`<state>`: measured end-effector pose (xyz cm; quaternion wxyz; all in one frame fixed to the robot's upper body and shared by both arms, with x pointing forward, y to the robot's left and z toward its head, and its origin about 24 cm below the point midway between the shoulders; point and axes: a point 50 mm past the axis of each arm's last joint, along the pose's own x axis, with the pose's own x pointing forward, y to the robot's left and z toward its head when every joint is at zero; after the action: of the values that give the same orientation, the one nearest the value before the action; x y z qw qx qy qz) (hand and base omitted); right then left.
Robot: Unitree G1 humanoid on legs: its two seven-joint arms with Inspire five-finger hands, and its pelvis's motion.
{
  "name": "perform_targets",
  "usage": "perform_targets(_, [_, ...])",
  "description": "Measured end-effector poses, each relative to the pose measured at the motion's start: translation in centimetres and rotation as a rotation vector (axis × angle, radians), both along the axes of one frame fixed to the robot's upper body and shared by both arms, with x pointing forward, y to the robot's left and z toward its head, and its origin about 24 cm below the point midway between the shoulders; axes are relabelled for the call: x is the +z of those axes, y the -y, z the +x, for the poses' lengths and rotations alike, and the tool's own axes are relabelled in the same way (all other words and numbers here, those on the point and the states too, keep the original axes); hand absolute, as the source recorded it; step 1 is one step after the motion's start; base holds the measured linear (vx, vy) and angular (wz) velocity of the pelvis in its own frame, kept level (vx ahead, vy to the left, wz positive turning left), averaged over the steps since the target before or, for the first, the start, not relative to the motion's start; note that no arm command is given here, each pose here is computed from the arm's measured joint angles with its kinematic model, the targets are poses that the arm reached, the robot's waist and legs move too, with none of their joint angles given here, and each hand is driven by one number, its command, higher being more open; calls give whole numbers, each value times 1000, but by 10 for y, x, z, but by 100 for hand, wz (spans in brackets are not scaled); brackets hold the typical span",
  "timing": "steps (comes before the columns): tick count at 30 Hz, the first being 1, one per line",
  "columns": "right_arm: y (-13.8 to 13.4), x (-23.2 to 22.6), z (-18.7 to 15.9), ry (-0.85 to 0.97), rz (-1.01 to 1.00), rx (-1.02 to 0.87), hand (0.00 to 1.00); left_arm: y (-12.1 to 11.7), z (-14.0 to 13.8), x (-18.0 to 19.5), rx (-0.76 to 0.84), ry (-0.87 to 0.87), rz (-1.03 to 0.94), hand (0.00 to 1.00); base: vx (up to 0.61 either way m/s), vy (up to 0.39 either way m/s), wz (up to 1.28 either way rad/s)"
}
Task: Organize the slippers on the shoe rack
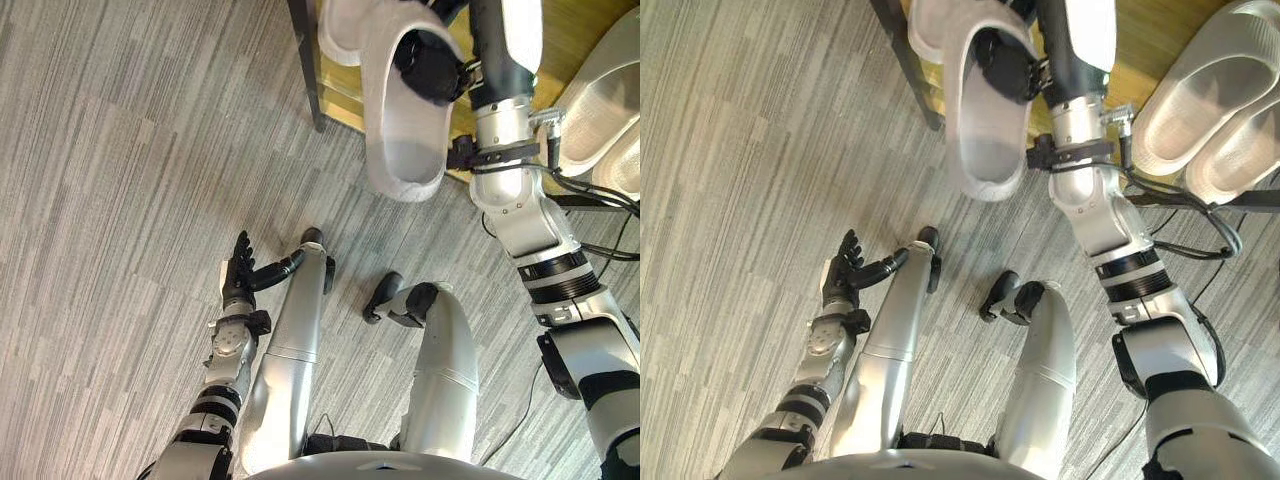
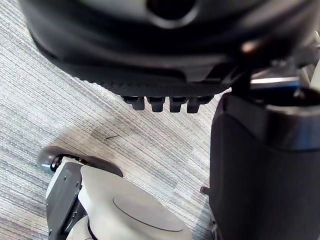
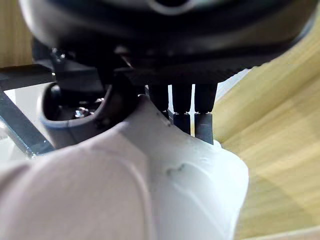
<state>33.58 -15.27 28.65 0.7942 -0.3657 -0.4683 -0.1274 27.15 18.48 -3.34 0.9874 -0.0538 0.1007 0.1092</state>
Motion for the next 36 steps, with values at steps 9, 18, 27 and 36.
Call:
perform_targets(9, [9,15,10,84,34,-122,0,5,2,3,7,22,-3,100,36,5,10])
perform_targets(18, [11,29,22,87,46,-155,0,7,4,5,5,31,-1,100,-6,3,4])
perform_targets(27, [3,35,21,112,70,-156,0,6,5,6,21,35,3,100,0,0,0])
perform_targets(36, [18,43,9,166,246,-195,0,7,6,7,21,32,4,100,29,-1,0])
